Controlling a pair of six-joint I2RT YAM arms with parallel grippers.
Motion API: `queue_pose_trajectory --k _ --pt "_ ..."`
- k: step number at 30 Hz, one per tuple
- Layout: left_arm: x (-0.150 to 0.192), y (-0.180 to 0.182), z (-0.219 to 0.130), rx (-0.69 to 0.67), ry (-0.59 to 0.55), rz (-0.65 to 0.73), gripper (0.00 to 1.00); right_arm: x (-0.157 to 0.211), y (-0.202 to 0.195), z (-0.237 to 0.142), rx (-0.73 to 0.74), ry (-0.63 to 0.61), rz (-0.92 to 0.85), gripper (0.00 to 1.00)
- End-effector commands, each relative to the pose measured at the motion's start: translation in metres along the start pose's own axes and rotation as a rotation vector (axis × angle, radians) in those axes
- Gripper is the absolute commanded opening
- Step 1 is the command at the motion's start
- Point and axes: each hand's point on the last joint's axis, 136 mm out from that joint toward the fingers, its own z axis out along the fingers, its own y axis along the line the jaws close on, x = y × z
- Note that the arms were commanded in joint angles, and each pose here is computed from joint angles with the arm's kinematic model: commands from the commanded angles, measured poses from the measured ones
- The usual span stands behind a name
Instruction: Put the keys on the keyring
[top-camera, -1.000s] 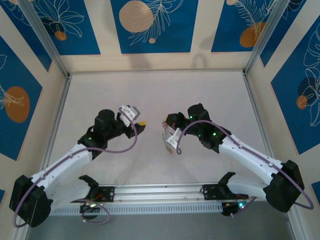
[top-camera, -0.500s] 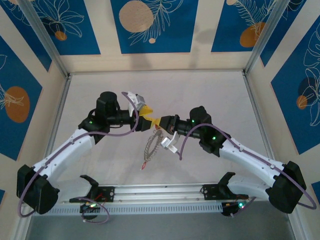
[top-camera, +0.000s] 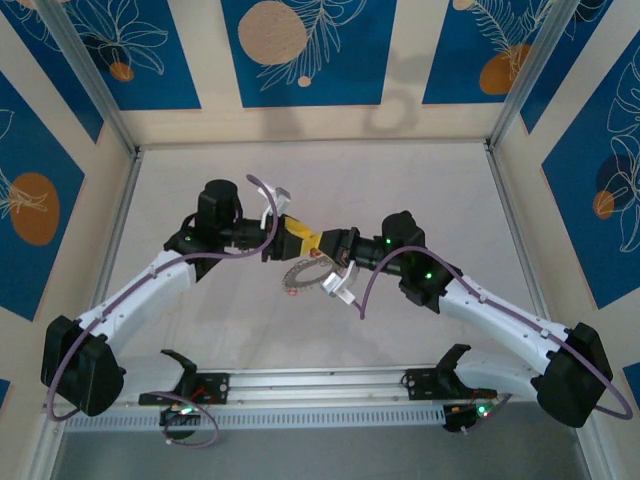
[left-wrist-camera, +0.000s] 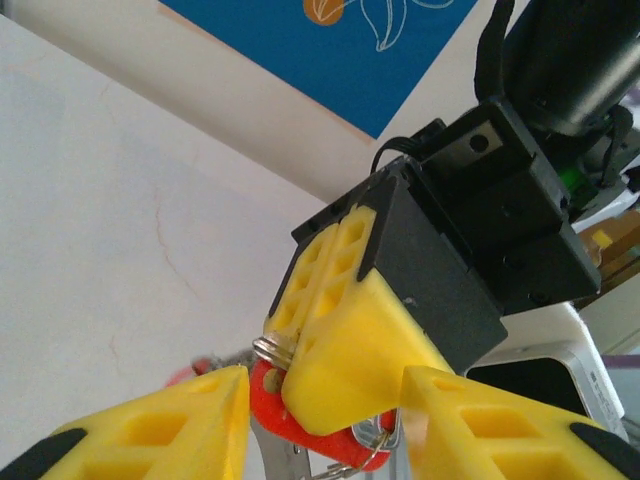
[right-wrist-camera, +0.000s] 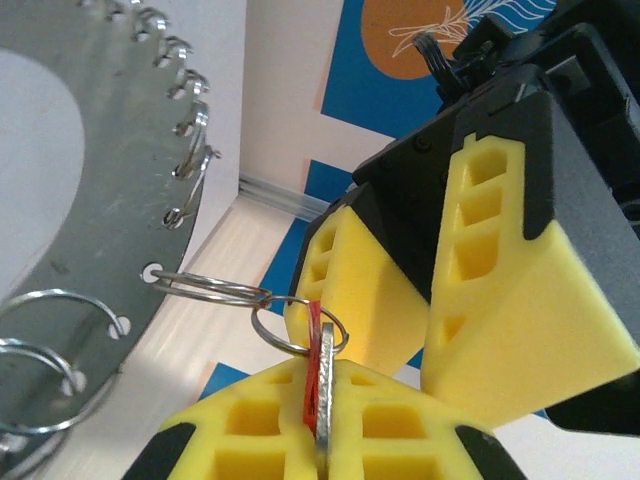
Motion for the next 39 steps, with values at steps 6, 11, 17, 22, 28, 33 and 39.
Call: queue_pose_trajectory --k 6,11,17,22,28,33,39 --pt "0.012 -0.018 -0.001 0.103 0.046 -0.107 0.42 0.012 -0.029 -0.002 0.116 0.026 -0.008 0.00" --pt "0.016 -0.012 -0.009 0.043 0.038 -0.165 0.52 0.019 -0.024 -0.001 0.097 0.048 -0.003 0.00" --pt "0.014 -0.012 -0.012 0.027 0.025 -0.158 0.54 0.023 -0.022 -0.003 0.105 0.067 0.010 0.00" --pt "0.003 -0.011 -0.008 0.058 0.001 -0.163 0.49 0.020 -0.026 0.001 0.120 0.046 0.007 0.00" --pt "0.001 -0.009 -0.007 0.051 0.001 -0.156 0.45 0.017 -0.033 0.003 0.151 0.030 0.007 0.00" --pt "-0.003 -0.014 -0.008 0.076 -0.011 -0.150 0.40 0.012 -0.035 0.006 0.158 0.012 0.006 0.00" --pt "-0.005 -0.016 -0.009 0.071 -0.016 -0.134 0.33 0.008 -0.036 0.010 0.163 -0.002 0.007 0.00"
